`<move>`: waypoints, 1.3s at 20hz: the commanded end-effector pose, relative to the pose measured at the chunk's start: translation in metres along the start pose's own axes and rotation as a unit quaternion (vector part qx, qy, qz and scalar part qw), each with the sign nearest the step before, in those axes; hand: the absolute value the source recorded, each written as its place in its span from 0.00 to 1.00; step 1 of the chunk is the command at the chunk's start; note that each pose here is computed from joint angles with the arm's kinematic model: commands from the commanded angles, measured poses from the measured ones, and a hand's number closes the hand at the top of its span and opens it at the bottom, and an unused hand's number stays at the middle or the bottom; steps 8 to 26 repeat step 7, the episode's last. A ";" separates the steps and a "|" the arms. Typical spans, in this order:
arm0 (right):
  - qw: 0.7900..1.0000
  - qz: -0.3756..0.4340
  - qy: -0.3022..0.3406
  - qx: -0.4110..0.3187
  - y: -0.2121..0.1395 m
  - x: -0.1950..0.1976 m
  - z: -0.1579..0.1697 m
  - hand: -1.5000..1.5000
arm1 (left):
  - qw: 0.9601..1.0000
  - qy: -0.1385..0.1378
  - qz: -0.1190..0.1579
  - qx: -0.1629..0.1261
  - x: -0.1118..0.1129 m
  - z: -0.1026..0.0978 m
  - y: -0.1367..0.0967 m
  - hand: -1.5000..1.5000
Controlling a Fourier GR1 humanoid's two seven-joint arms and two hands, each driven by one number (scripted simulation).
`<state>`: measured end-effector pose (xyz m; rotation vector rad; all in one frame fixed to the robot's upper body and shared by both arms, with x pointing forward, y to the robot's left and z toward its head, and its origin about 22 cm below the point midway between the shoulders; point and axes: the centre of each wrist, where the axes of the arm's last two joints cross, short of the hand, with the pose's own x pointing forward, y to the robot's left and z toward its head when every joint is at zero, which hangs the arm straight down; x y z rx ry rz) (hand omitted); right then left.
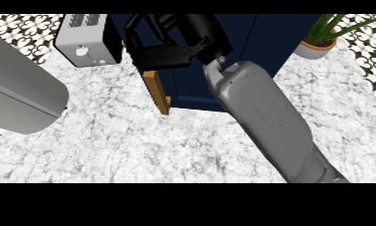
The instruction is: Pick up the bottled water, place it into the cabinet and close the cabinet
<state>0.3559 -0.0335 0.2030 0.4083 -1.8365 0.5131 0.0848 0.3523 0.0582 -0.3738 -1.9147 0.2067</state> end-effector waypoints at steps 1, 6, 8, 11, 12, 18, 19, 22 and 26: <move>0.994 0.010 0.072 -0.077 -0.043 -0.029 -0.011 1.00 | 1.000 0.002 0.003 -0.009 -0.002 -0.006 0.003 1.00; 0.993 0.013 0.066 -0.095 -0.051 -0.046 -0.007 1.00 | 1.000 0.003 0.007 -0.018 0.000 -0.010 -0.002 1.00; 0.993 0.015 0.069 -0.092 -0.048 -0.038 -0.012 1.00 | 1.000 -0.001 0.011 -0.011 0.000 -0.008 -0.001 1.00; 0.993 0.015 0.069 -0.092 -0.048 -0.038 -0.012 1.00 | 1.000 -0.001 0.011 -0.011 0.000 -0.008 -0.001 1.00; 0.993 0.015 0.069 -0.092 -0.048 -0.038 -0.012 1.00 | 1.000 -0.001 0.011 -0.011 0.000 -0.008 -0.001 1.00; 0.993 0.015 0.069 -0.092 -0.048 -0.038 -0.012 1.00 | 1.000 -0.001 0.011 -0.011 0.000 -0.008 -0.001 1.00; 0.993 0.015 0.069 -0.092 -0.048 -0.038 -0.012 1.00 | 1.000 -0.001 0.011 -0.011 0.000 -0.008 -0.001 1.00; 0.993 0.015 0.069 -0.092 -0.048 -0.038 -0.012 1.00 | 1.000 -0.001 0.011 -0.011 0.000 -0.008 -0.001 1.00; 0.993 0.015 0.069 -0.092 -0.048 -0.038 -0.012 1.00 | 1.000 -0.001 0.011 -0.011 0.000 -0.008 -0.001 1.00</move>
